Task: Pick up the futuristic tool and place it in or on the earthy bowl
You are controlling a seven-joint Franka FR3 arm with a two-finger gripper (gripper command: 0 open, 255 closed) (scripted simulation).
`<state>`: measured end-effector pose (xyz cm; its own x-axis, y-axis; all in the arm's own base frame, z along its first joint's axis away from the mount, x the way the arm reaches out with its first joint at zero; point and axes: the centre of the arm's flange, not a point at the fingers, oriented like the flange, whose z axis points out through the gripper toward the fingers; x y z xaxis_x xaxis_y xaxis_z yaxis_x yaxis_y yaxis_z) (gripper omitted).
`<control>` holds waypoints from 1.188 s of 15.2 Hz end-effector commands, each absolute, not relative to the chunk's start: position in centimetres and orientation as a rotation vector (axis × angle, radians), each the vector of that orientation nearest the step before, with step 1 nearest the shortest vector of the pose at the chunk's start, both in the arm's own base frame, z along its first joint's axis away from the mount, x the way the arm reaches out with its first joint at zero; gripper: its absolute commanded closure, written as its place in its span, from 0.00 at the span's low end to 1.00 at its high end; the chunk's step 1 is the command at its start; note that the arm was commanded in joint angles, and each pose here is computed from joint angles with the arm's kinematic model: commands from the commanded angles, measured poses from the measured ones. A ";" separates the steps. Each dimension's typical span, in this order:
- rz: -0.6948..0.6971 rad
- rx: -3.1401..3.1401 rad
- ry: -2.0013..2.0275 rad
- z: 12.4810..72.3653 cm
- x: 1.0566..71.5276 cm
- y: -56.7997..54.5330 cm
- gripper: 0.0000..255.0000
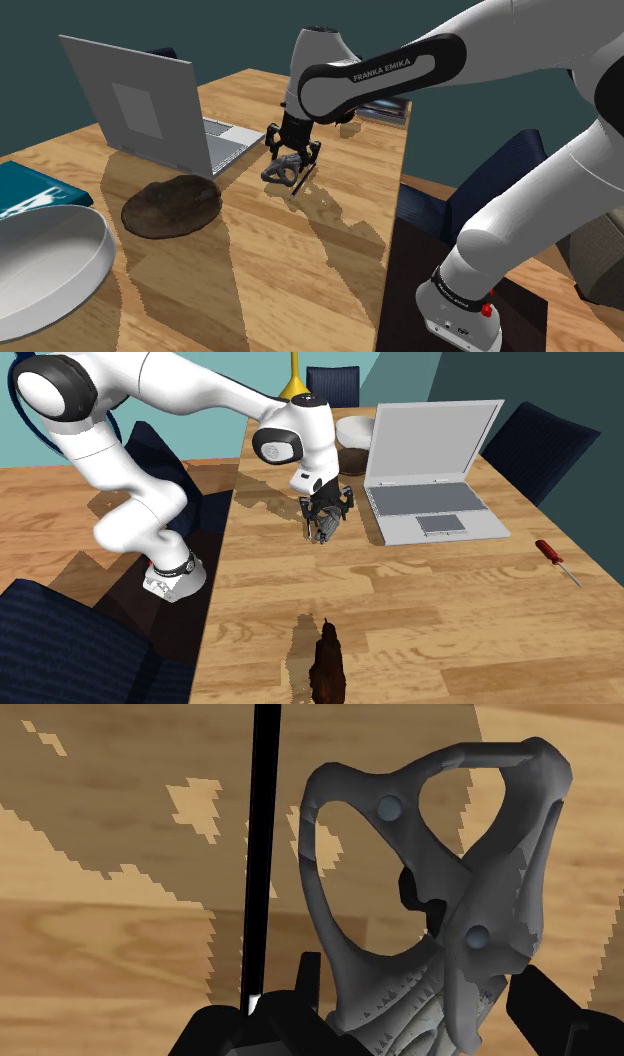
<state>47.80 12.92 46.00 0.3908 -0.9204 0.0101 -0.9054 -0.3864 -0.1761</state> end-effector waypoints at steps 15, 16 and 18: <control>-0.158 -2.499 1.652 49.1 47.8 12.9 1.00; -0.158 -2.499 1.652 49.6 47.8 12.9 1.00; -0.158 -2.499 1.652 50.7 47.8 12.9 1.00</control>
<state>47.86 12.97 50.07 0.3909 -0.9204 0.0097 -0.9055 -0.3864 -0.1754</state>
